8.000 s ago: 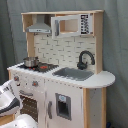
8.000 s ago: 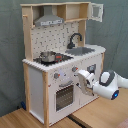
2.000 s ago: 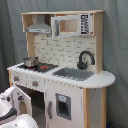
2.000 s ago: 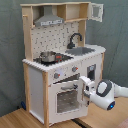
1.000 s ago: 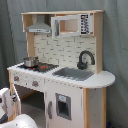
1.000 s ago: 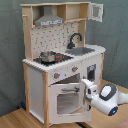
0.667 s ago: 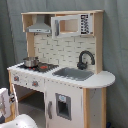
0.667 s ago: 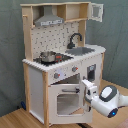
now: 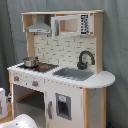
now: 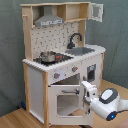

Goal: Play with the kitchen

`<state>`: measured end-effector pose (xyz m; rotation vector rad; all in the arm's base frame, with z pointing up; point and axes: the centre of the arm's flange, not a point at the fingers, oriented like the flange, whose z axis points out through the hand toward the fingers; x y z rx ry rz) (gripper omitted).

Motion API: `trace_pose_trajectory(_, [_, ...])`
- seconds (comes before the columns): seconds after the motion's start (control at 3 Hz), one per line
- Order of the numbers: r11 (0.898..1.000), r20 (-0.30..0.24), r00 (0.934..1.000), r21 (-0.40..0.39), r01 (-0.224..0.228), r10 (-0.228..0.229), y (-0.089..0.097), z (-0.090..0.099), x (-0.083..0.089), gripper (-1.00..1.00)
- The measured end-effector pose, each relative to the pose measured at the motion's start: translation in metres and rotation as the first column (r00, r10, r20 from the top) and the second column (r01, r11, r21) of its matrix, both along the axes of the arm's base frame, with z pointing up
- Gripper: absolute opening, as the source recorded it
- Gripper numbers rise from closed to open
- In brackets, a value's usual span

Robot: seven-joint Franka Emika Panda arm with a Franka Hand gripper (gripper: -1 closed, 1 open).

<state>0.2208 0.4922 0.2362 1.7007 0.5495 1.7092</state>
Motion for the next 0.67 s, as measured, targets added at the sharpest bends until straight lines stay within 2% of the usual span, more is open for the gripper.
trace_pose_trajectory(0.33, [0.998,0.019,0.999,-0.039,0.042,-0.041,0.0048,0.0059,0.0011,-1.0])
trace_pose_trajectory(0.67, [0.998,0.022,0.9988,-0.041,0.044,-0.043,0.0058,0.0075,0.001,1.0])
